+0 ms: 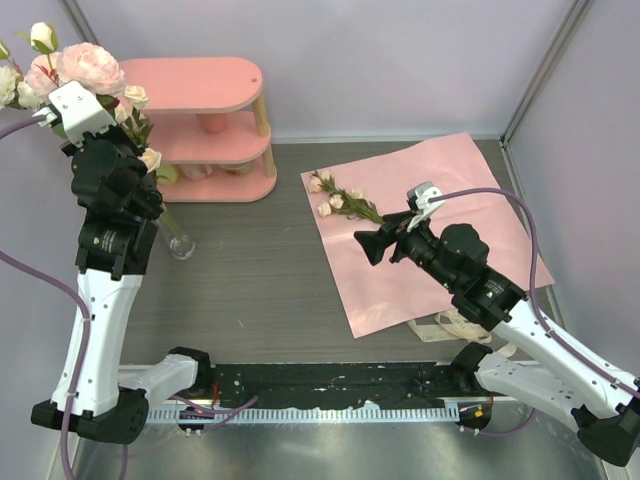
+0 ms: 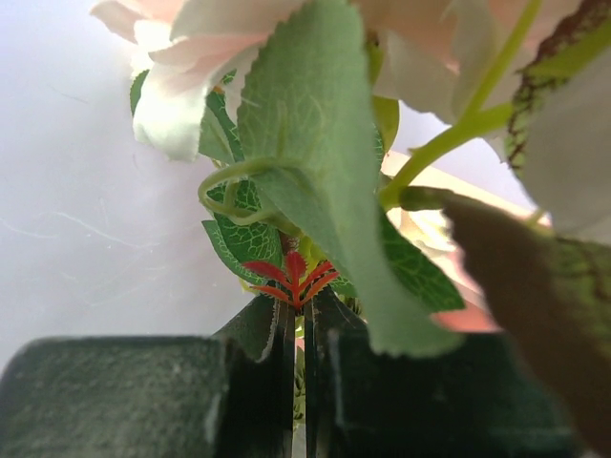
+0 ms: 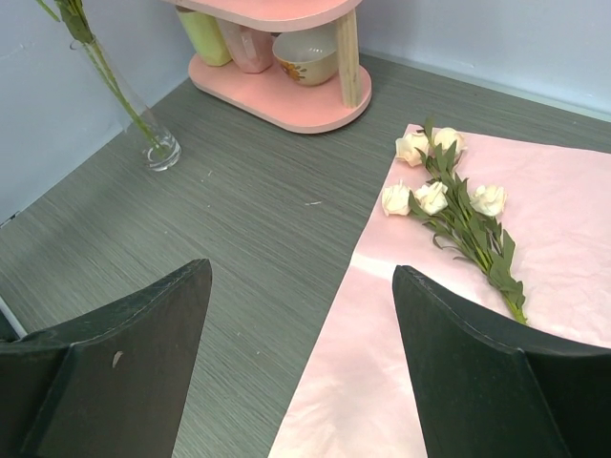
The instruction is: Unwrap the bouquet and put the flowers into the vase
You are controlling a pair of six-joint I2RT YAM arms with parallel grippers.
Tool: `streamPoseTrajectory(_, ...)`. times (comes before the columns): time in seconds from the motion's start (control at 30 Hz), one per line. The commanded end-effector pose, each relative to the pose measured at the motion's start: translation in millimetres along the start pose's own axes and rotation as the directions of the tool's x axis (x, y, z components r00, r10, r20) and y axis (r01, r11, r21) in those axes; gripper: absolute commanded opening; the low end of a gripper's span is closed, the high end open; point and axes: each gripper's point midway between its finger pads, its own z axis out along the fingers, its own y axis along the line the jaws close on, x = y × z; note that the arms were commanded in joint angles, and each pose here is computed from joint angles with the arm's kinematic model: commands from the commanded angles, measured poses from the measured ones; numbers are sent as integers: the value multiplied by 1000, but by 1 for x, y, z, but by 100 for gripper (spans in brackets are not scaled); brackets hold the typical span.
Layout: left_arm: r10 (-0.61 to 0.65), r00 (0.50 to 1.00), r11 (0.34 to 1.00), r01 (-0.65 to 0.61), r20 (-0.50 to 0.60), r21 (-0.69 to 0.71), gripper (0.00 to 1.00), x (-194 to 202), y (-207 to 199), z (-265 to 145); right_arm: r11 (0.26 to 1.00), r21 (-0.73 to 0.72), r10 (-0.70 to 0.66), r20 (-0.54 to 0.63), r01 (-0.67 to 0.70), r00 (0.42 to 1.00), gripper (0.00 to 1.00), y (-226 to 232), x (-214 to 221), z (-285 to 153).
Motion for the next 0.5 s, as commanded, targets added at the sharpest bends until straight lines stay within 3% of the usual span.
streamPoseTrajectory(0.0, -103, 993, 994, 104, 48, -18, 0, -9, 7, 4, 1000, 2, -4, 58, 4, 998, 82, 2, -21, 0)
streamPoseTrajectory(0.47, -128, 992, 991, 128, -6, -40, 0, 28, 12, 14, 1000, 3, 3, 49, -3, 999, 83, 1, -17, 1)
